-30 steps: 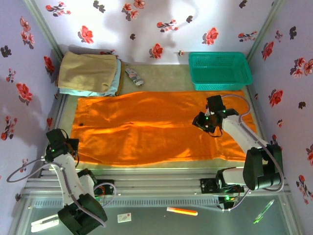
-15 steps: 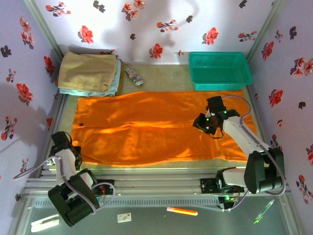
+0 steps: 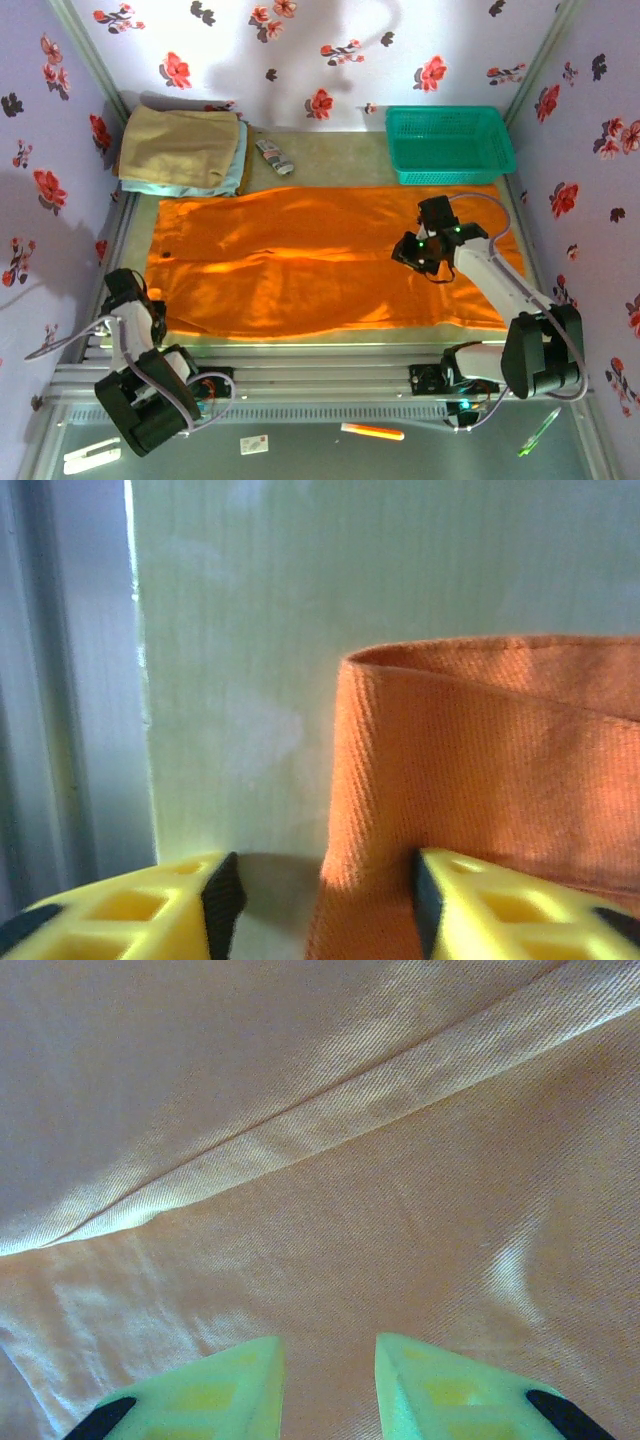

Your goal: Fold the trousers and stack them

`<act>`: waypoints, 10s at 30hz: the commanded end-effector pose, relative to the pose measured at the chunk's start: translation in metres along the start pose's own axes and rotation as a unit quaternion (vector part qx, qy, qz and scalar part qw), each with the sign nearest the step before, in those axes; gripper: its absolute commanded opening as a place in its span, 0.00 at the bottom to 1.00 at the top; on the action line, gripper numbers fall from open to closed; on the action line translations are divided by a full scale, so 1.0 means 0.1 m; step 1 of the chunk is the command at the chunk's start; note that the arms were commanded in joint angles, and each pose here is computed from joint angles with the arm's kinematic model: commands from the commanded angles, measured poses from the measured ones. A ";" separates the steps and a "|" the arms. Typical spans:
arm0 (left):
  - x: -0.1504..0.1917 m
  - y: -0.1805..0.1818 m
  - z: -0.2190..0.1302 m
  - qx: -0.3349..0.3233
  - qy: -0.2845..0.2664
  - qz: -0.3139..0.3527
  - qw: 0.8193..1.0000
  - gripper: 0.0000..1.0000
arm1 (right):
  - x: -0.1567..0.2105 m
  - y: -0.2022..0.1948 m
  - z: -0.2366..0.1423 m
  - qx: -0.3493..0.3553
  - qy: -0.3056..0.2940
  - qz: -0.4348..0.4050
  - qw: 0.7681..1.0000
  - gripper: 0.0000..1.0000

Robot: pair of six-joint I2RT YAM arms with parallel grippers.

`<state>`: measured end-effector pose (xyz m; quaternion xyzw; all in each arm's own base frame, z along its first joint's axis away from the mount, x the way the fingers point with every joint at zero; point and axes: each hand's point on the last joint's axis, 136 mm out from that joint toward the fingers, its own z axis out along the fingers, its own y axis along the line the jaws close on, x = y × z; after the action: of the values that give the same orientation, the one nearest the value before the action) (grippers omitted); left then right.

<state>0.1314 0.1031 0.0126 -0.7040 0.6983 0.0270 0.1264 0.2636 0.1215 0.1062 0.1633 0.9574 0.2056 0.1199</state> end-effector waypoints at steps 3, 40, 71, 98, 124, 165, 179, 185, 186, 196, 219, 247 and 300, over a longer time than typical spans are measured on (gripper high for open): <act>-0.29 -0.69 -0.05 0.140 -0.047 -0.001 0.989 0.23 | -0.01 0.01 -0.13 0.013 -0.010 0.005 1.000 0.30; -0.18 -0.88 -0.43 0.240 -0.032 0.012 0.970 0.00 | 0.81 -1.65 -0.06 0.129 -0.018 0.419 0.899 0.37; -0.23 -0.87 -0.92 0.255 -0.039 0.007 0.966 0.00 | 0.59 -1.49 -0.29 0.110 -0.056 0.334 0.935 0.00; -0.92 -1.68 -1.94 0.317 -0.114 0.022 0.941 0.00 | -1.11 -0.68 -0.97 0.009 -0.173 0.161 0.972 0.00; -1.04 -2.99 -0.99 0.249 -0.113 0.074 0.959 0.00 | -2.56 -0.44 0.39 0.066 -0.049 0.066 0.994 0.00; 0.48 -1.59 -0.58 0.258 0.003 0.230 0.938 0.80 | -1.26 0.19 0.33 -0.022 -0.056 0.034 0.998 0.55; 0.43 -1.68 -0.09 0.248 -0.016 0.206 0.946 0.61 | -0.91 0.08 0.31 0.017 -0.038 0.007 0.999 0.57; 0.27 -1.73 -0.17 0.265 -0.030 0.195 0.944 0.01 | -0.95 -0.41 0.16 0.059 -0.063 0.064 0.994 0.63; 0.23 -1.72 -0.21 0.267 -0.033 0.191 0.944 0.00 | -0.95 -0.50 0.15 0.061 -0.068 0.079 0.993 0.64; -0.11 -1.26 -0.38 0.230 -0.049 0.136 0.962 0.00 | -0.78 -1.35 -0.13 0.108 -0.113 0.209 0.965 0.74; -0.16 -1.44 -0.29 0.267 -0.017 0.105 0.958 0.00 | -1.44 -1.33 -0.09 0.025 -0.158 0.310 0.937 0.00; -0.41 -1.44 -0.55 0.295 -0.003 0.034 0.955 0.00 | -1.65 -1.32 -0.30 -0.008 -0.172 0.302 0.938 0.00; 1.61 -1.59 -0.17 0.285 0.119 0.319 0.896 0.73 | -0.69 -0.90 0.25 0.039 0.001 0.189 0.981 0.54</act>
<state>0.3197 -0.0681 0.0438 -0.3676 0.8475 -0.2647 0.2766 0.3107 0.0525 0.0350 0.3568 0.8997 0.2442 0.0594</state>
